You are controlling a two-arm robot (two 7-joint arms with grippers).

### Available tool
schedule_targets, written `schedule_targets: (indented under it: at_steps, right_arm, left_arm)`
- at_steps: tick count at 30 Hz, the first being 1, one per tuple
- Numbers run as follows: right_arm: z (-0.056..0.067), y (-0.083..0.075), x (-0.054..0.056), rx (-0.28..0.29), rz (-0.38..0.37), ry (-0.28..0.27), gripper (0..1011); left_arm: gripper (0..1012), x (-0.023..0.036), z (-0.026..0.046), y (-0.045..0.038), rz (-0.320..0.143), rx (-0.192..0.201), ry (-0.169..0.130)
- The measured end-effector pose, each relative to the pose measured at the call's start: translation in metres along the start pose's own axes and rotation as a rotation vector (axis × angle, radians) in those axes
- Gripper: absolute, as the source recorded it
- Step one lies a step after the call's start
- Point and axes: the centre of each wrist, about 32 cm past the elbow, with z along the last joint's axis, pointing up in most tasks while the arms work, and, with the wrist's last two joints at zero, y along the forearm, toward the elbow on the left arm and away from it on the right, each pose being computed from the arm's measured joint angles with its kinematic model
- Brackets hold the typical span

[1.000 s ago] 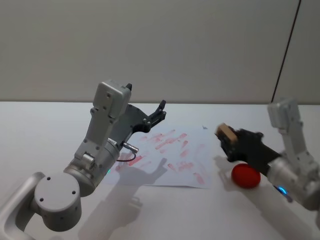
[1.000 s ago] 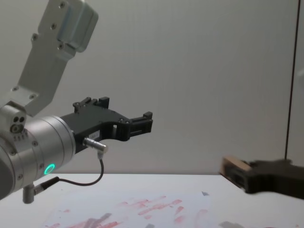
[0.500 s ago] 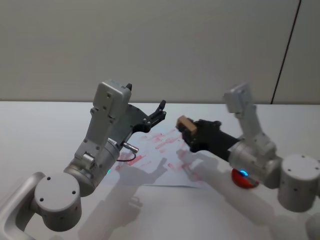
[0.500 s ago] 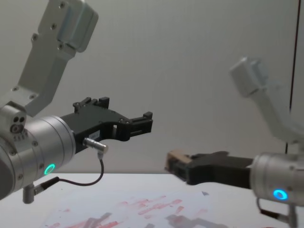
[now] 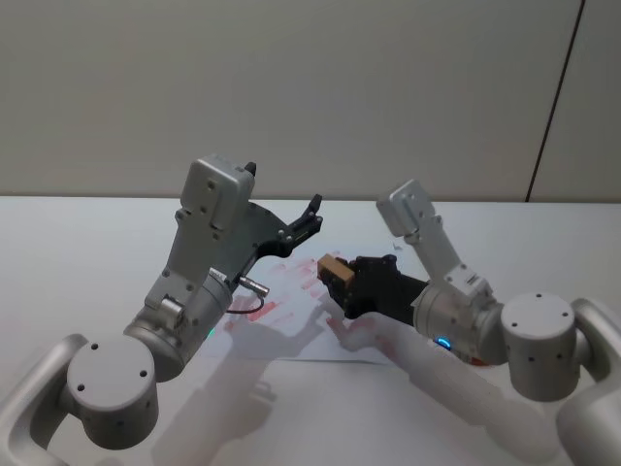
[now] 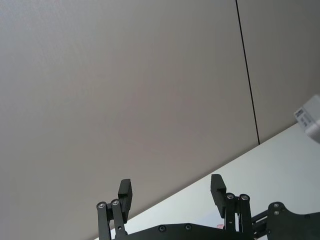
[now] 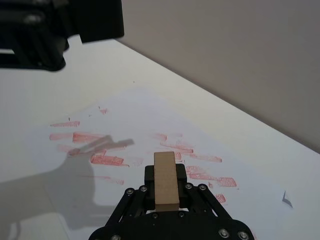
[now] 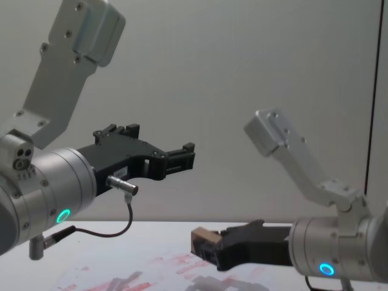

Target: Use the one hand to pick up the stamp and affix it onto the A4 paper.

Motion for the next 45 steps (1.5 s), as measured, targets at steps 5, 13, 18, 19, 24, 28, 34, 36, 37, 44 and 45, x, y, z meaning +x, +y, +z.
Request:
schedule_targets:
  at_steps: [5,13,18,19,24,28,34,36,37,44,45]
  right_arm:
    - [-0.003,0.003,-0.001,-0.034,0.005,-0.011,220]
    - [-0.008,0.004,-0.005,-0.07,0.011,-0.01,220]
    - [-0.012,0.006,-0.009,-0.087,0.012,0.002,220]
    - [-0.013,0.006,-0.01,-0.088,0.012,0.003,220]
    - [-0.016,0.006,-0.013,-0.097,0.008,0.014,220]
    - [-0.018,0.006,-0.015,-0.101,0.004,0.021,220]
    - [-0.021,0.005,-0.017,-0.109,-0.005,0.027,221]
    - [-0.022,0.004,-0.017,-0.113,-0.007,0.028,220]
    - [-0.023,0.003,-0.017,-0.117,-0.01,0.029,220]
    - [-0.028,0.001,-0.018,-0.13,-0.019,0.03,220]
    - [-0.028,0.001,-0.018,-0.131,-0.02,0.03,221]
  left_arm:
    - [1002,0.0,0.0,0.0,0.0,0.0,0.0]
    - [1003,0.0,0.0,0.0,0.0,0.0,0.0]
    - [1002,0.0,0.0,0.0,0.0,0.0,0.0]
    - [1002,0.0,0.0,0.0,0.0,0.0,0.0]
    - [1003,0.0,0.0,0.0,0.0,0.0,0.0]
    - [1003,0.0,0.0,0.0,0.0,0.0,0.0]
    - [1003,0.0,0.0,0.0,0.0,0.0,0.0]
    - [1003,0.0,0.0,0.0,0.0,0.0,0.0]
    - [1003,0.0,0.0,0.0,0.0,0.0,0.0]
    - [1003,0.0,0.0,0.0,0.0,0.0,0.0]
    - [1002,0.0,0.0,0.0,0.0,0.0,0.0]
